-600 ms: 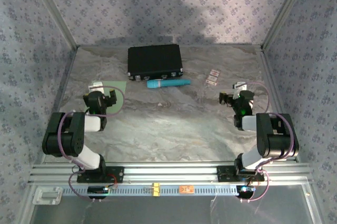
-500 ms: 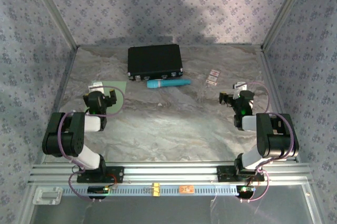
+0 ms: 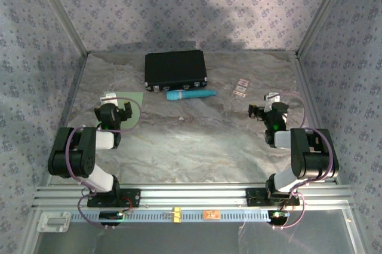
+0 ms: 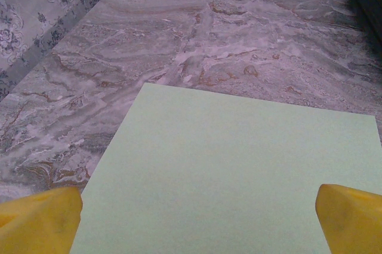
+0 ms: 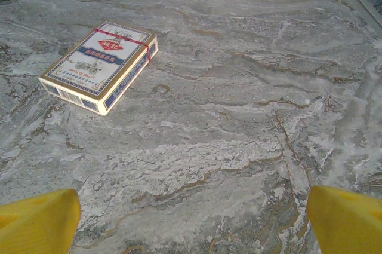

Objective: Fold a paper plane with a square sheet of paper (pick it up from the middle)
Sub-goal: Move the square sheet of paper to the center of the table.

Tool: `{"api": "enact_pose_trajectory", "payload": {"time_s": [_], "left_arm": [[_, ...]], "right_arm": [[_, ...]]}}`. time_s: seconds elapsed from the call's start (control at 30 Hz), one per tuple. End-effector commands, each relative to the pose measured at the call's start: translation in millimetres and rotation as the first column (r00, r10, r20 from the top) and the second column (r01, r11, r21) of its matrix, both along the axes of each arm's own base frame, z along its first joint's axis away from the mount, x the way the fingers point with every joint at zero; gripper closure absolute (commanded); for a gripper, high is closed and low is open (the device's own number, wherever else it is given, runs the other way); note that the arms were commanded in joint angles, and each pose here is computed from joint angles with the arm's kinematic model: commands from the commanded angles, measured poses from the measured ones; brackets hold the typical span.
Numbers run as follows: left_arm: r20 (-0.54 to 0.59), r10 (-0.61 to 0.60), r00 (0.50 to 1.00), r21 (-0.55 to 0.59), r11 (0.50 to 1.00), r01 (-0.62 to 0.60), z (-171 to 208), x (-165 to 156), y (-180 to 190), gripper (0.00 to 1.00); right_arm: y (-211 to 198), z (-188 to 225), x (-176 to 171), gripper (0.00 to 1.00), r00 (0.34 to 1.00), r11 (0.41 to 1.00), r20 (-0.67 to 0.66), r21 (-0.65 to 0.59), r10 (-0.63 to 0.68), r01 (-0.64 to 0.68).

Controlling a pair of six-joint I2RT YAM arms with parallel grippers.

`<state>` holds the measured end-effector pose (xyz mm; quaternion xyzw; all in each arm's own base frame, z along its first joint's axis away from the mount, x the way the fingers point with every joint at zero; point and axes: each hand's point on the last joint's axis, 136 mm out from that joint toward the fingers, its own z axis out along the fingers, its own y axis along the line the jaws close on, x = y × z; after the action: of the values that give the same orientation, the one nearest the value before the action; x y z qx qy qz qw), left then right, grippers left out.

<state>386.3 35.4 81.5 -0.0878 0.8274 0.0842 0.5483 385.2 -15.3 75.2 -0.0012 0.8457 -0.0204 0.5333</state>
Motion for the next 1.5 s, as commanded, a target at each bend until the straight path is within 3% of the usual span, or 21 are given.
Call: {"api": "enact_pose_trajectory", "payload": {"time_s": [0.0,0.7,1.03,1.13,1.23,1.33,1.47], "left_arm": [[0.036,-0.001,0.999,0.000,1.000,0.001,10,5,0,0.00],[0.051,-0.031,0.998,0.002,1.000,0.031,15,3,-5,0.00],[0.068,0.082,0.994,-0.049,0.996,-0.079,55,-15,15,0.00],[0.047,0.153,0.987,-0.116,0.982,-0.147,69,-18,24,0.00],[-0.094,0.284,0.954,-0.180,0.938,-0.297,66,-26,37,0.00],[-0.234,0.234,0.944,-0.211,0.935,-0.284,62,-25,25,0.00],[-0.349,0.055,0.935,-0.369,0.910,-0.191,38,-16,-3,0.00]], "right_arm": [[-1,5,5,0.01,1.000,1.000,0.011,0.016,-0.001,0.001],[3,6,4,0.01,1.000,1.000,0.019,0.002,0.010,-0.010],[19,25,-1,0.01,0.996,0.996,0.004,-0.005,0.094,-0.094],[20,37,-3,0.01,0.995,0.996,-0.068,0.051,0.078,-0.075],[19,53,-12,0.01,0.988,0.992,-0.153,0.129,0.036,-0.016],[16,62,-23,0.01,0.956,0.959,-0.290,0.258,-0.039,0.118],[57,56,-34,0.01,0.923,0.850,-0.344,0.525,0.175,0.035]]}}
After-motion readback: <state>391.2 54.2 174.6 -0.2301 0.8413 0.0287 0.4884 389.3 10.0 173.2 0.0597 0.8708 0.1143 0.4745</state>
